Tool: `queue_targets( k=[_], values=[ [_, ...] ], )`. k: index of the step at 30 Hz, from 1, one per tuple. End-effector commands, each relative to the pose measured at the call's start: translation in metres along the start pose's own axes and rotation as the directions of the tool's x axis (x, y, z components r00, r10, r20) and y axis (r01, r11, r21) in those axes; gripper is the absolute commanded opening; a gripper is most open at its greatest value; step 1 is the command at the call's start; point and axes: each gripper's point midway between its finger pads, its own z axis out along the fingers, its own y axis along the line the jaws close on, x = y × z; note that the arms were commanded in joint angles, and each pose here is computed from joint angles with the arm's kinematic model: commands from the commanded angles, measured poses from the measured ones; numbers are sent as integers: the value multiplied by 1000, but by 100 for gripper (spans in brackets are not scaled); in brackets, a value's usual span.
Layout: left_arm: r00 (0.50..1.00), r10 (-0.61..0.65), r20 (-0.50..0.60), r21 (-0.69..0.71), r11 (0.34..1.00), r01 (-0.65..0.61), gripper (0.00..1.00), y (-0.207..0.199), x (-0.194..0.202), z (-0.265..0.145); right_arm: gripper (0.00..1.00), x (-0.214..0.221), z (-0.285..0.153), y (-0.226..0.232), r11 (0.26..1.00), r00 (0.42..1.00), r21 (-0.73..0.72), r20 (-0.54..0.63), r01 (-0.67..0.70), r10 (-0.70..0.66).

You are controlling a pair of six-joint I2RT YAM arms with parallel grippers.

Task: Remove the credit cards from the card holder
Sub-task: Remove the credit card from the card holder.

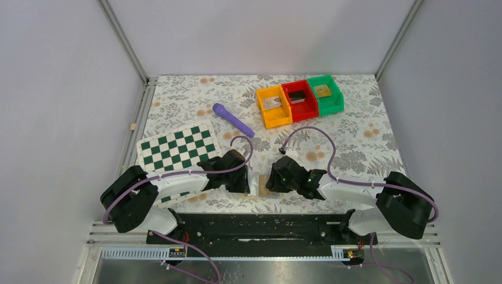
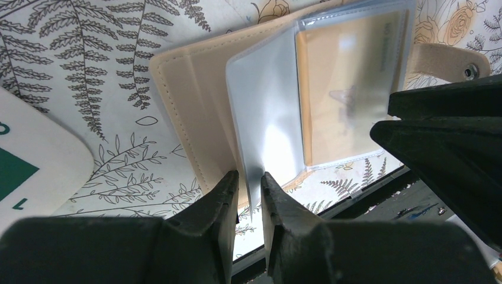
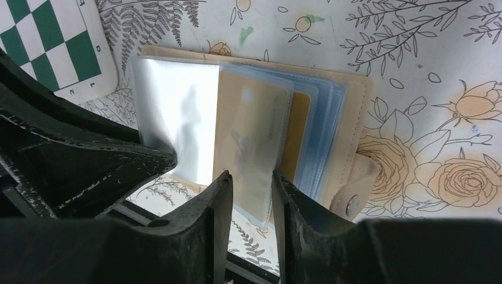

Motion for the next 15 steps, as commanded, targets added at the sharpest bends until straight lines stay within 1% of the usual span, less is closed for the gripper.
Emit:
queue_targets(
  k=[1, 8, 15],
  values=[
    [1000, -2, 10, 29, 1000, 1, 21, -5, -2, 1, 37, -14, -8, 33, 990, 998, -136, 34, -44, 49],
    [1000, -1, 13, 35, 999, 0, 21, -7, -3, 0, 36, -17, -14, 46, 978, 998, -203, 39, -43, 52],
    [1000, -3, 21, 53, 999, 2, 21, -11, -5, -3, 36, -6, -7, 54, 969, 999, -244, -15, -42, 39]
  ],
)
